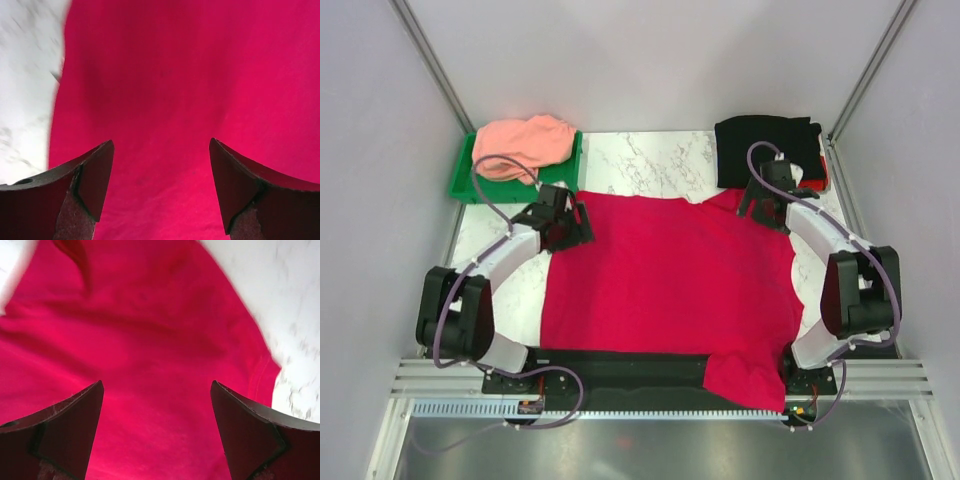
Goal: Fold and stack the t-shirts
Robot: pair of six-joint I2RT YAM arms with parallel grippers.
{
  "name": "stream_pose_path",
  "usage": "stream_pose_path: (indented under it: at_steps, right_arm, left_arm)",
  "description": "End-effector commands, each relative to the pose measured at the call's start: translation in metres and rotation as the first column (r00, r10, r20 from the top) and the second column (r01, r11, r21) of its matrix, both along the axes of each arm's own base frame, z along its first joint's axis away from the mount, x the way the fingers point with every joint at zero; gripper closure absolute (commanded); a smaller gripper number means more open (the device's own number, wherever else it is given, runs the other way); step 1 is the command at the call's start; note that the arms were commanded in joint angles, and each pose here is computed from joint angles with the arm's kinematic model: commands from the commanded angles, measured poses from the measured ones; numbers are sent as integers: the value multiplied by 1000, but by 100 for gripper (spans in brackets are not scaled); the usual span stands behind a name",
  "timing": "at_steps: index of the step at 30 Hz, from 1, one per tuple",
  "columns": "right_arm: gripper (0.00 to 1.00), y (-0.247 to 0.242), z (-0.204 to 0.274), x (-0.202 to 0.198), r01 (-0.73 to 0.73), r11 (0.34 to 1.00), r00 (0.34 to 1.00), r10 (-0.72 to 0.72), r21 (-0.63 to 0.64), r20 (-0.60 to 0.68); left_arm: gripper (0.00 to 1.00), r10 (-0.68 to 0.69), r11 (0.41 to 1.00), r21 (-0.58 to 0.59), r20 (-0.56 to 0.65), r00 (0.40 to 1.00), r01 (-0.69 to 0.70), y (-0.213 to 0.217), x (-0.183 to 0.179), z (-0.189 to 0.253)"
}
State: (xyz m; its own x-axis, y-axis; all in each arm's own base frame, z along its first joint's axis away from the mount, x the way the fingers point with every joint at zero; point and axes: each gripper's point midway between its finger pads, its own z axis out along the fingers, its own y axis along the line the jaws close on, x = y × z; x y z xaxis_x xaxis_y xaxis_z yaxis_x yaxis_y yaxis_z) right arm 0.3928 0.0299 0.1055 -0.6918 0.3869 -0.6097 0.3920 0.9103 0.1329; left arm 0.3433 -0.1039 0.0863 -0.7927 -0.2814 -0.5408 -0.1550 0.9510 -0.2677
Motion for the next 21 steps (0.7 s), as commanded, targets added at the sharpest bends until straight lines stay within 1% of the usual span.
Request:
stream_pose_path:
  at_steps: [1, 4, 5, 6, 7, 9, 10, 12, 13, 15, 16, 17, 18, 19, 20, 21]
  right_arm:
    - [5, 2, -30, -26, 61, 998, 993, -58, 27, -103]
    - [4, -5, -59, -34, 96, 995, 979, -96, -9, -180]
    - [4, -4, -68, -34, 89, 996, 974, -86, 5, -208]
    - [4, -4, -74, -31, 83, 996, 971, -77, 18, -228]
    - [4, -5, -91, -33, 83, 996, 957, -73, 22, -279]
    - [4, -13, -100, -24, 83, 996, 952, -72, 24, -297]
    - [4, -16, -114, -23, 88, 996, 941, -79, 11, -330]
    - [4, -20, -118, -6, 82, 997, 944, -77, 0, -321]
    - [4, -21, -133, -4, 79, 997, 933, -77, -10, -353]
    - [4, -22, -132, 19, 76, 997, 942, -79, -22, -327]
    - [4, -23, -146, 23, 73, 997, 934, -79, -32, -349]
    - [4, -24, -148, 29, 72, 997, 932, -79, -35, -354]
    - [4, -23, -137, 54, 67, 997, 949, -73, -30, -307]
    - [4, -22, -144, 62, 66, 997, 946, -73, -32, -315]
    - [4, -22, -142, 69, 66, 997, 947, -72, -31, -313]
    - [4, -21, -126, 94, 68, 997, 964, -71, -22, -256]
  left_arm:
    - [17, 10, 995, -95, -25, 1000, -12, -25, -5, -22]
    - [18, 14, 996, -91, -87, 996, -22, -28, -5, -48]
    - [19, 15, 996, -89, -96, 995, -24, -29, -2, -52]
    - [21, 19, 996, -79, -109, 994, -28, -28, 0, -57]
    - [22, 24, 997, -74, -114, 993, -32, -29, 5, -60]
    - [22, 40, 998, -48, -157, 987, -48, -25, 5, -76]
    - [22, 50, 997, -46, -158, 986, -57, -25, 8, -78]
    - [23, 84, 996, -15, -174, 981, -88, -20, 10, -87]
    - [23, 96, 995, -19, -170, 981, -100, -20, 13, -85]
    - [24, 120, 992, -17, -167, 979, -124, -18, 17, -86]
    - [24, 129, 991, -17, -159, 979, -133, -17, 23, -84]
    - [24, 137, 990, -17, -159, 978, -141, -16, 27, -83]
    - [24, 148, 988, -12, -173, 974, -152, -14, 30, -89]
    - [24, 154, 987, -20, -152, 976, -159, -15, 43, -82]
    - [24, 160, 986, -20, -153, 975, -165, -14, 49, -82]
    - [24, 162, 986, -20, -174, 971, -168, -14, 52, -90]
